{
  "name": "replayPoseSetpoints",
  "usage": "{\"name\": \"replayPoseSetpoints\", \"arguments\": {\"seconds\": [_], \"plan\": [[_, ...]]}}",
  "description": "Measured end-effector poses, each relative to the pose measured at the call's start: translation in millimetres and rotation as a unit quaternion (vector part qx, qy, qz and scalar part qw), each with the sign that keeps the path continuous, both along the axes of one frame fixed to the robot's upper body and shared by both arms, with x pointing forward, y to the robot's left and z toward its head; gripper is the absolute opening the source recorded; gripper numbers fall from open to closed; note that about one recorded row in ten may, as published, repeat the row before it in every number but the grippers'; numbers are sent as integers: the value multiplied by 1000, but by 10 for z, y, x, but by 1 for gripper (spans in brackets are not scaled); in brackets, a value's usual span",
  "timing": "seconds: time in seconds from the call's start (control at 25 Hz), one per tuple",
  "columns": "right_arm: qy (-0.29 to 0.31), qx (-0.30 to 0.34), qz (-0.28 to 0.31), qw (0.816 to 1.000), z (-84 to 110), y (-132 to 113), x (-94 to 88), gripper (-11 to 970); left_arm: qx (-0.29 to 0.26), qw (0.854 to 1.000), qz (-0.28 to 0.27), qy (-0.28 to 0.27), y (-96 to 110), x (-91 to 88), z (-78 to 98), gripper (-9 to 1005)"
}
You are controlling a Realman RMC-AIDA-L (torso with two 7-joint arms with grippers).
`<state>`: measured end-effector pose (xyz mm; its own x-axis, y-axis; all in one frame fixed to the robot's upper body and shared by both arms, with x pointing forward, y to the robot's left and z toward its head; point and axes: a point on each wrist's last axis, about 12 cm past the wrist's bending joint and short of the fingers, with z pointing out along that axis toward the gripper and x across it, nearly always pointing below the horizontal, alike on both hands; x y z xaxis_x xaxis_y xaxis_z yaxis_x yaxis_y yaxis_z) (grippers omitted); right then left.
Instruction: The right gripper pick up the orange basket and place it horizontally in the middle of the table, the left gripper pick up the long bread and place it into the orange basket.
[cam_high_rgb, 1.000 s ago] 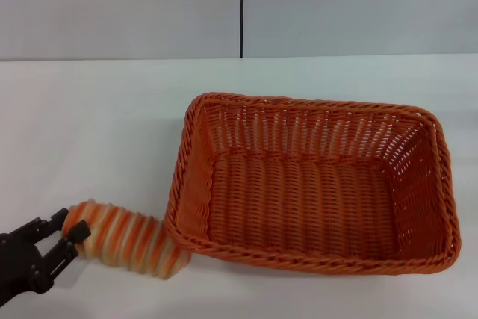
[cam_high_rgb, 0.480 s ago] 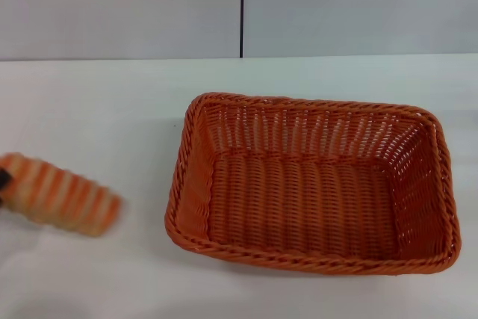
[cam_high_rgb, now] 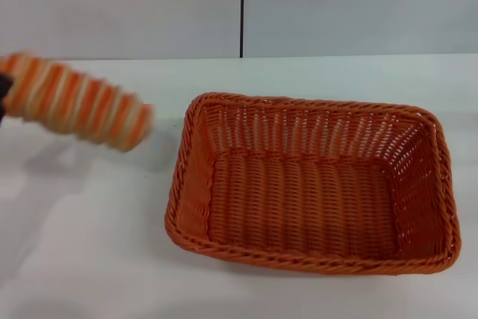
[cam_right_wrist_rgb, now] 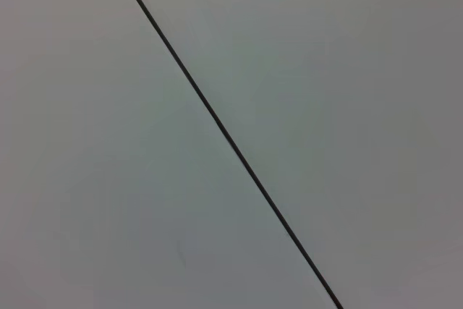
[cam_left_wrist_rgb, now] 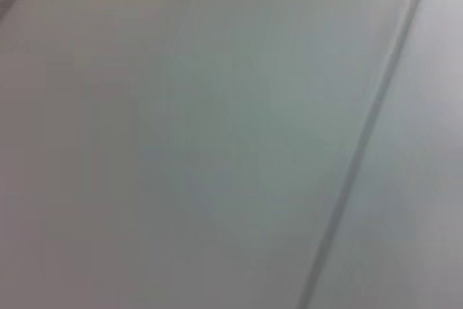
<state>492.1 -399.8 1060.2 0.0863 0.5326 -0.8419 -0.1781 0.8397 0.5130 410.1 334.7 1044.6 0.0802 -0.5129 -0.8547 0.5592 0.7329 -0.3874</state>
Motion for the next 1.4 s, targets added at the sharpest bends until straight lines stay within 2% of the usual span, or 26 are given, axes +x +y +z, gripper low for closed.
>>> {"name": "replayPoseSetpoints", "arguments": {"seconds": [0.2, 0.32, 0.4, 0.52, 0.64, 1.0, 1.24, 1.28, 1.36, 1.4], "plan": [[4, 7, 1, 1000, -29, 25, -10, 718, -30, 994, -99, -17, -372, 237, 76, 190], [6, 11, 2, 1000, -48, 46, -17, 718, -14, 980, -198, -5, -680, 367, 84, 164], [7, 14, 5, 1000, -60, 67, -14, 718, -6, 972, -234, 7, -833, 428, 71, 153], [10, 13, 13, 1000, -66, 100, 5, 718, 1, 969, -246, 36, -994, 502, 15, 148], [12, 13, 17, 1000, -72, 120, 13, 718, 1, 969, -239, 60, -1066, 525, -41, 167], [12, 15, 19, 1000, -76, 132, 21, 719, -4, 975, -217, 53, -979, 487, -42, 369], [9, 18, 17, 1000, -67, 124, 23, 719, -22, 985, -173, 14, -757, 427, 33, 564], [7, 20, 15, 1000, -61, 119, 21, 719, -26, 987, -158, 8, -707, 409, 39, 599], [0, 22, 10, 1000, -44, 101, 12, 719, -40, 996, -77, -23, -485, 295, 60, 805], [-4, 23, 7, 1000, -36, 89, 5, 719, -44, 998, -45, -33, -410, 244, 60, 804]]}}
